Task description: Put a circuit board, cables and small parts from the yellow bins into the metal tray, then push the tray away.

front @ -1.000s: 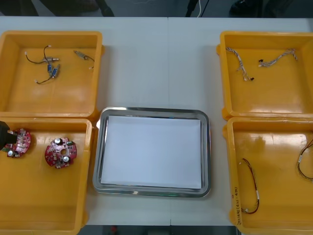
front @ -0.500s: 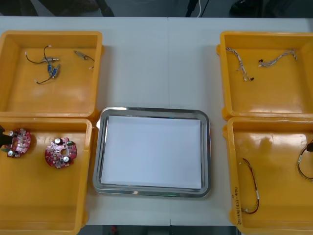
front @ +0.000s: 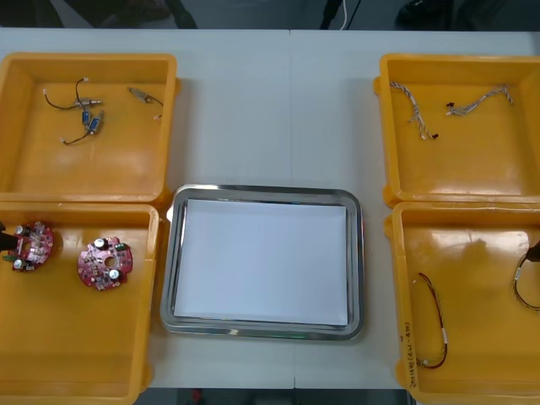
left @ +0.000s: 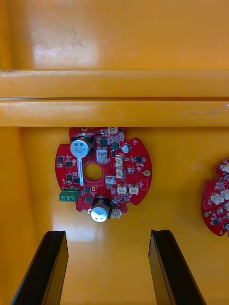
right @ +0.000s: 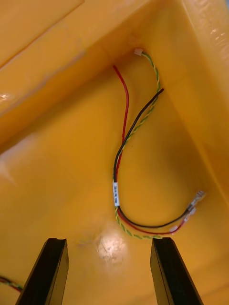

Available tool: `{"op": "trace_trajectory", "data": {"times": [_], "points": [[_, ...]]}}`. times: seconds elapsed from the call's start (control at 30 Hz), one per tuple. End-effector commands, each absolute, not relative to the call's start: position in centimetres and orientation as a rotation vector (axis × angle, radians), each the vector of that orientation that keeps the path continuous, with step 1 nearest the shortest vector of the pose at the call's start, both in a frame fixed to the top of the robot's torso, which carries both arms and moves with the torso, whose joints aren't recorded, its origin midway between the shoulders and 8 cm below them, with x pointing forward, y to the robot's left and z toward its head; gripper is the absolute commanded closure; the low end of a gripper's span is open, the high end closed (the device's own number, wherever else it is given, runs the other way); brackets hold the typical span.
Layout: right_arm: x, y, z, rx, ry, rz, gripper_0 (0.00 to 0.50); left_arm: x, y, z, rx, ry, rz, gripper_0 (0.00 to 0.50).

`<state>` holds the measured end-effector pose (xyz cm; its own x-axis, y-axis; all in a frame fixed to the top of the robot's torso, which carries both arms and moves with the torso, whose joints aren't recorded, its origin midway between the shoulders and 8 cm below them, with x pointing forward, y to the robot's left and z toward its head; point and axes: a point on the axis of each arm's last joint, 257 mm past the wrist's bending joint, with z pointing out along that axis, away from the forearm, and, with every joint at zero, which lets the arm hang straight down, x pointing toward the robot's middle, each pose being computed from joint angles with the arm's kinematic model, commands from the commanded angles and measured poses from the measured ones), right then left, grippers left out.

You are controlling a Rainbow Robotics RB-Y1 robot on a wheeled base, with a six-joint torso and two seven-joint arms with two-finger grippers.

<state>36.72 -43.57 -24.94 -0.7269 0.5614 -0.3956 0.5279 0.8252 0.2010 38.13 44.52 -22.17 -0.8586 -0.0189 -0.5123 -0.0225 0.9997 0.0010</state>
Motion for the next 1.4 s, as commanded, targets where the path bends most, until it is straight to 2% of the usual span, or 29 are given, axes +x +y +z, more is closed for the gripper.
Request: {"op": "trace_trajectory", "data": {"times": [0.03,0.4,0.8,1.23,1.4], "points": [[36.8,-43.6,-27.0,0.830,2.569,0.115,0.000,37.7,46.2,-23.1,0.091,2.626,0.087,0.000],[38.1,-44.0,-28.4,0.828,2.541,0.128,0.000,37.8,46.5,-25.2,0.096,2.641,0.065,0.000],[38.0,-43.9,-30.9,0.860,2.569,0.156,0.000,38.1,46.1,-27.3,0.099,2.643,0.032,0.000],[37.8,-43.6,-31.8,0.877,2.586,0.175,0.000,38.1,46.1,-28.5,0.077,2.643,-0.011,0.000],[38.3,-43.6,-32.7,0.889,2.569,0.216,0.000,38.1,46.0,-28.7,0.077,2.644,-0.019,0.000]]}}
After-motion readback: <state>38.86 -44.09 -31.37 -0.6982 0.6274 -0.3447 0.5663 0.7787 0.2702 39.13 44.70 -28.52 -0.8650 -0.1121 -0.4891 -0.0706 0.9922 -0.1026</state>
